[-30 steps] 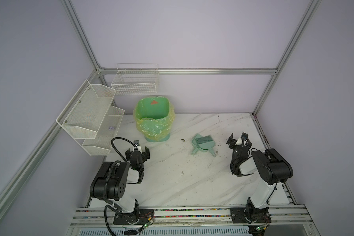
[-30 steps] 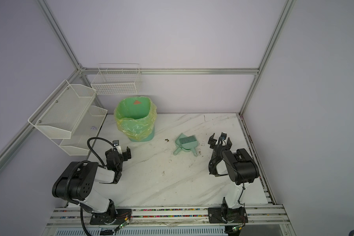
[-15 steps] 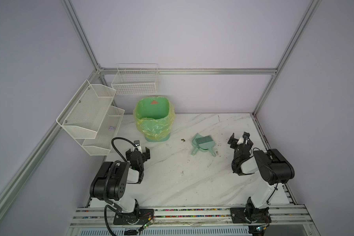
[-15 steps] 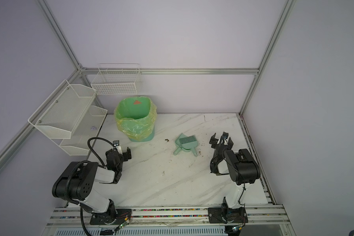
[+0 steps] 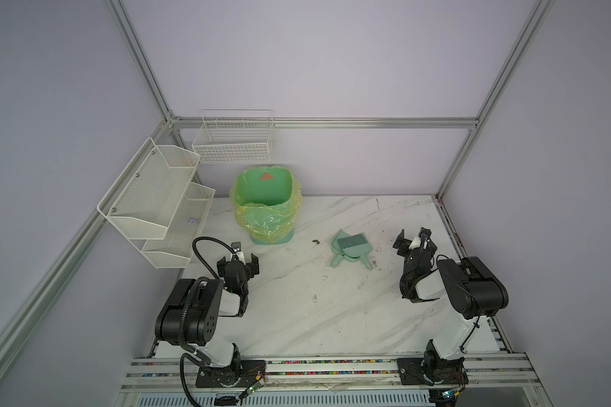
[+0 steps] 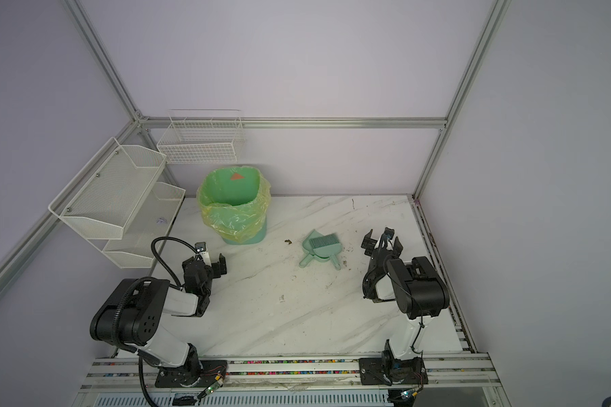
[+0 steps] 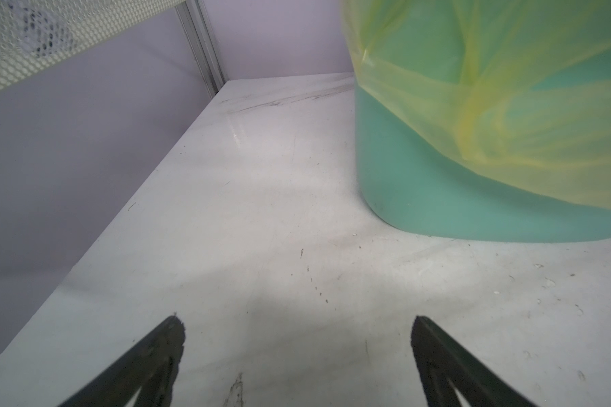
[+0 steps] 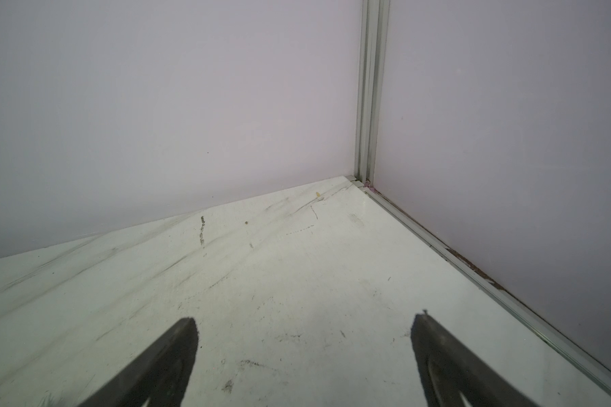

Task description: Sweep away the paper scraps from the table

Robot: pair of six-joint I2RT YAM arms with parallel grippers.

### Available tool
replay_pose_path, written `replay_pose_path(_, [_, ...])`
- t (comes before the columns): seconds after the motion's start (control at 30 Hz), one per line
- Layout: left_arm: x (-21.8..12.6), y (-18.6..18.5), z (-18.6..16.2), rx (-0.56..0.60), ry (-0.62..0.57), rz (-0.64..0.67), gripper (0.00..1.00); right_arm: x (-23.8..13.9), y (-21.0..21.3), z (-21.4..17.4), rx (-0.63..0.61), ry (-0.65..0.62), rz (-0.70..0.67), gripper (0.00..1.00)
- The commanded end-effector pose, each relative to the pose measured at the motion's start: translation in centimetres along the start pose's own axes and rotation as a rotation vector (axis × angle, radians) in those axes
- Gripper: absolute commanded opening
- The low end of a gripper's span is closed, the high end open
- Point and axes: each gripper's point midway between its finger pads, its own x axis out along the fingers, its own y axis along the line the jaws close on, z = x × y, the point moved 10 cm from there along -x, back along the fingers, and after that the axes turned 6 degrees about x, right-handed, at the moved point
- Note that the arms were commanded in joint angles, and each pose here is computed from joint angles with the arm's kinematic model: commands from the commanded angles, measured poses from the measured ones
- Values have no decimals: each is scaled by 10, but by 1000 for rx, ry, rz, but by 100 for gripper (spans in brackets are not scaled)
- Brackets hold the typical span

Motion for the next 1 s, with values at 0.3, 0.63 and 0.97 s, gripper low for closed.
replay_pose_path(0.3, [7,4,32,-51,-112,16,100,-1,2,5,5,-14,12,97])
replay_pose_path(0.63, [7,4,32,-51,-113,17,100,-1,2,4,5,-14,11,97])
replay_pose_path(0.97, [7,4,32,-51,-113,15,100,-1,2,4,2,-15,14,97])
